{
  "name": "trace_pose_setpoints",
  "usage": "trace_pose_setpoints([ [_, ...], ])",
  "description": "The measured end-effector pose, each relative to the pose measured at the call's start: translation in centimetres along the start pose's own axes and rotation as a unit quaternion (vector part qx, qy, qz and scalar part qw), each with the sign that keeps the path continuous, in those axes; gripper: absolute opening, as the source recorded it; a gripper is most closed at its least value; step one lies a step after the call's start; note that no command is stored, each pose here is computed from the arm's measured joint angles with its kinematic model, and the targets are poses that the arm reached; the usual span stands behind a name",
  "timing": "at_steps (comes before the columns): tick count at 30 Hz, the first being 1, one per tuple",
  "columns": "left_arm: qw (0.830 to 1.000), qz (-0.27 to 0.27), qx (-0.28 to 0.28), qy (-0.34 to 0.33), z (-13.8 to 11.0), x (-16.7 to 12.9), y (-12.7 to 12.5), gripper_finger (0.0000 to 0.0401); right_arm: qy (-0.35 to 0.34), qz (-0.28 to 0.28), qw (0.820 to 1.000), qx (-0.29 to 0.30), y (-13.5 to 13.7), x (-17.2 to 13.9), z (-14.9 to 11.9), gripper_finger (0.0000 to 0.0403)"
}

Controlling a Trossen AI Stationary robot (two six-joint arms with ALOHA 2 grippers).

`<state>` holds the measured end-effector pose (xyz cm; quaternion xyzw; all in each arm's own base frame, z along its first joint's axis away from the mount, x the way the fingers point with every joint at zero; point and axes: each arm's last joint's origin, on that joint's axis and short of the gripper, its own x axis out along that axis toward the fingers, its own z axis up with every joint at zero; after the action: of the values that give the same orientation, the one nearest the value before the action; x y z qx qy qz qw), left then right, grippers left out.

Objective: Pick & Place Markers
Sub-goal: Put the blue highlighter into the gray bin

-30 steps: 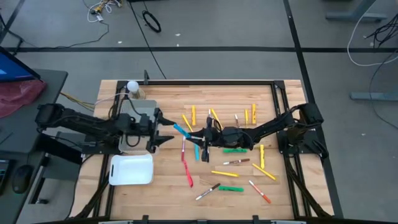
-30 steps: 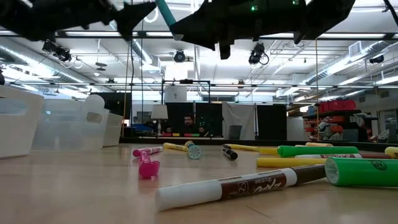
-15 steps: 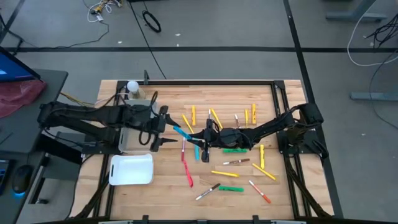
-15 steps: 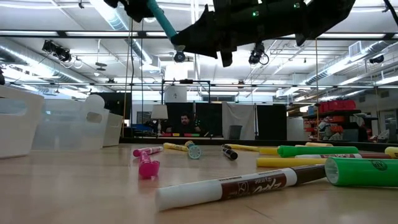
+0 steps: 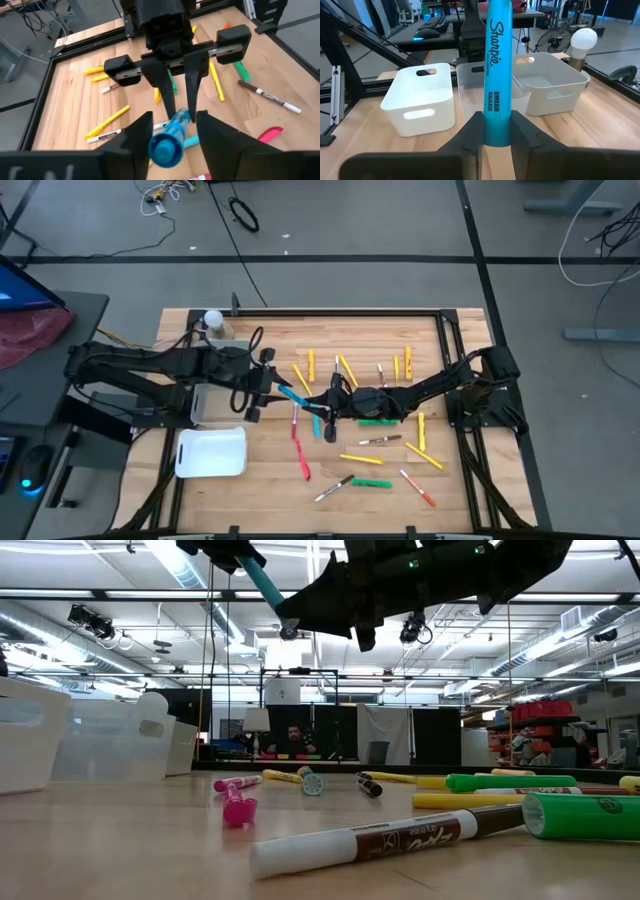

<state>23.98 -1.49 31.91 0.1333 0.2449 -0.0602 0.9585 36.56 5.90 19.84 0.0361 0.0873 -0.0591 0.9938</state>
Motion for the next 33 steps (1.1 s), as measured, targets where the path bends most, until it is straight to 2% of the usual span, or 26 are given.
trace_pose_setpoints([
  [8, 1.0, -0.004, -0.002, 0.014, -0.3, -0.3, -0.1, 0.0073, 0.004, 0.001, 1.0, -0.003, 0.0, 0.0, -0.1, 0.0056],
  [14, 1.0, -0.009, -0.002, 0.029, -0.6, -0.3, -0.1, 0.0076, 0.004, 0.0, 1.0, -0.004, 0.0, 0.0, -0.1, 0.0066],
  [19, 0.999, -0.026, 0.0, 0.041, -0.8, -0.3, -0.3, 0.0071, -0.002, -0.004, 1.0, 0.002, 0.0, 0.0, 0.0, 0.011],
  [25, 0.995, -0.035, -0.003, 0.098, -1.8, -0.9, -0.5, 0.0071, -0.027, -0.004, 1.0, -0.005, -0.1, -0.7, 1.5, 0.0181],
  [29, 0.986, 0.019, -0.021, 0.164, -1.5, -2.7, 0.1, 0.0071, -0.047, -0.002, 0.999, -0.009, -0.2, -1.5, 2.9, 0.0209],
  [33, 0.958, 0.116, -0.06, 0.253, -2.0, -5.2, 1.8, 0.0071, -0.055, -0.001, 0.998, -0.018, -0.2, -1.8, 3.4, 0.0217],
])
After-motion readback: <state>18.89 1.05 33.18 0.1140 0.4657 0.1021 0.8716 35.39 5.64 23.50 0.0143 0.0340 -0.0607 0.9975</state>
